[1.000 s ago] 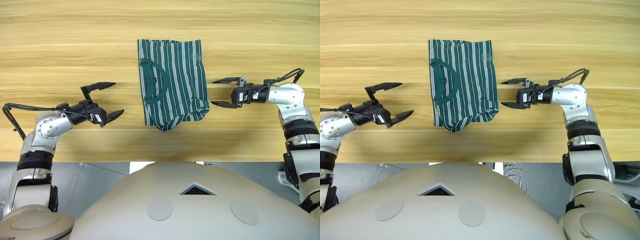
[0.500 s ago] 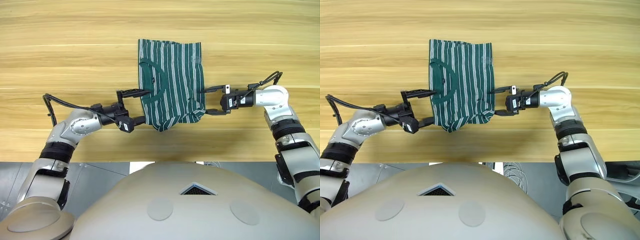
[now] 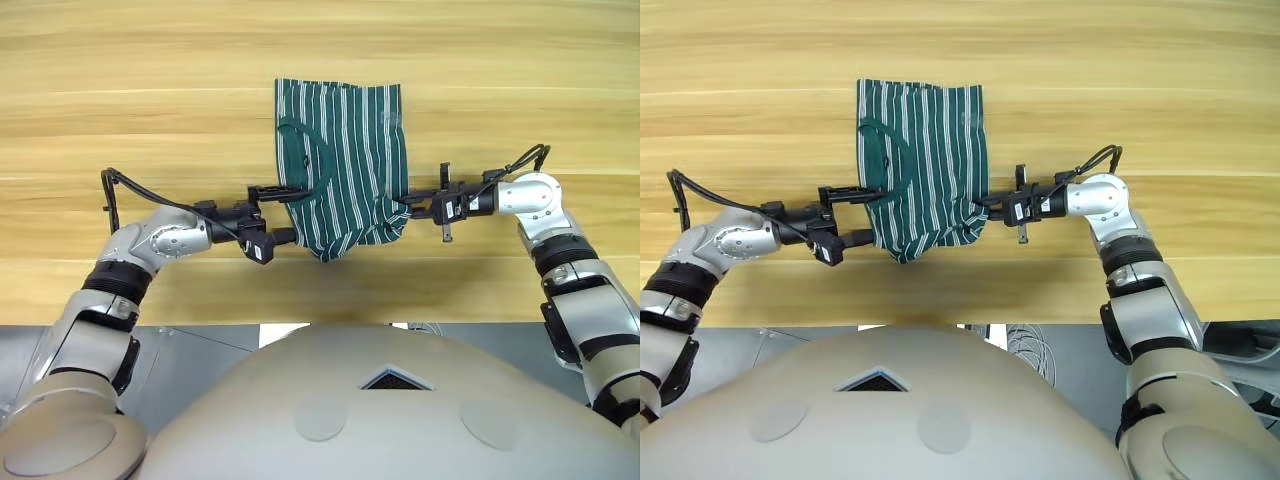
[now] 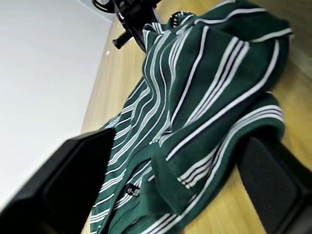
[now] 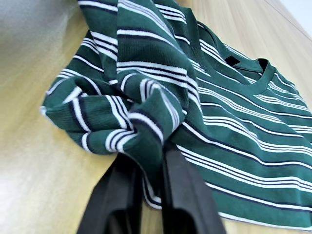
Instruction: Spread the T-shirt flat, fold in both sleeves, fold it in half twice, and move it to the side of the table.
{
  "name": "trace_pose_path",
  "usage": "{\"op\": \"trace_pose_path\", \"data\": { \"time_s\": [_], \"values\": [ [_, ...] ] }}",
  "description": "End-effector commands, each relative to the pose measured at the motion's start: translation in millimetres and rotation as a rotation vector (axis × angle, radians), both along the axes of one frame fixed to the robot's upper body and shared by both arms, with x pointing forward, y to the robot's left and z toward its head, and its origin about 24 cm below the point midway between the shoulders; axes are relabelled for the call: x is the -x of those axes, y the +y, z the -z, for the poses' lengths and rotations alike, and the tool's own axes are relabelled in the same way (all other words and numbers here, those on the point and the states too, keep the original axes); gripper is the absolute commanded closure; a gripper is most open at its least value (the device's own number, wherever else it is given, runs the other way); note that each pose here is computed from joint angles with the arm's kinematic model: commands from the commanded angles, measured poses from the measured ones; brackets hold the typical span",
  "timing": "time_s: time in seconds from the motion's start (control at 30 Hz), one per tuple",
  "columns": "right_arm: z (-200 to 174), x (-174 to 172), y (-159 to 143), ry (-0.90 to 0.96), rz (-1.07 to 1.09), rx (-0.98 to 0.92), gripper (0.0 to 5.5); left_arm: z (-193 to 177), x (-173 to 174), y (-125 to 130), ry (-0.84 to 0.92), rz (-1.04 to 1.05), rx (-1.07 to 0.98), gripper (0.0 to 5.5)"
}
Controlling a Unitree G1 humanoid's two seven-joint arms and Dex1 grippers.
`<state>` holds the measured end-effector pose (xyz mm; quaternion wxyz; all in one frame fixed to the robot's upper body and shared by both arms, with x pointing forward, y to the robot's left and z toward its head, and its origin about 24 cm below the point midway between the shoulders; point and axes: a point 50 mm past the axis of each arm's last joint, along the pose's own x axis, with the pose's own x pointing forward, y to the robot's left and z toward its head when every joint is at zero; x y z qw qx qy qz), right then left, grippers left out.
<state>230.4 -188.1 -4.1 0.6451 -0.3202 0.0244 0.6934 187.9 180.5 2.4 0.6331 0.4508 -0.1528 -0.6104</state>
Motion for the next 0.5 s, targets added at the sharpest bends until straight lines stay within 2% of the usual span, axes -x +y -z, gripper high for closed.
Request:
{"op": "trace_pose_path", "data": {
  "time_s": [0.03,0.3,0.5],
  "values": [
    [-0.9,-1.0,-1.6,0.006,-0.017,0.022,5.5,29.1,23.7,22.0,0.157,0.048,-0.238,2.27],
    [-4.6,-1.3,0.9,-0.004,-0.025,-0.012,5.5,39.7,25.4,17.7,0.189,0.091,-0.306,4.05],
    [-4.2,-0.3,5.8,0.001,-0.041,-0.026,5.5,41.8,23.5,13.5,0.178,0.103,-0.306,4.7]
  ]
}}
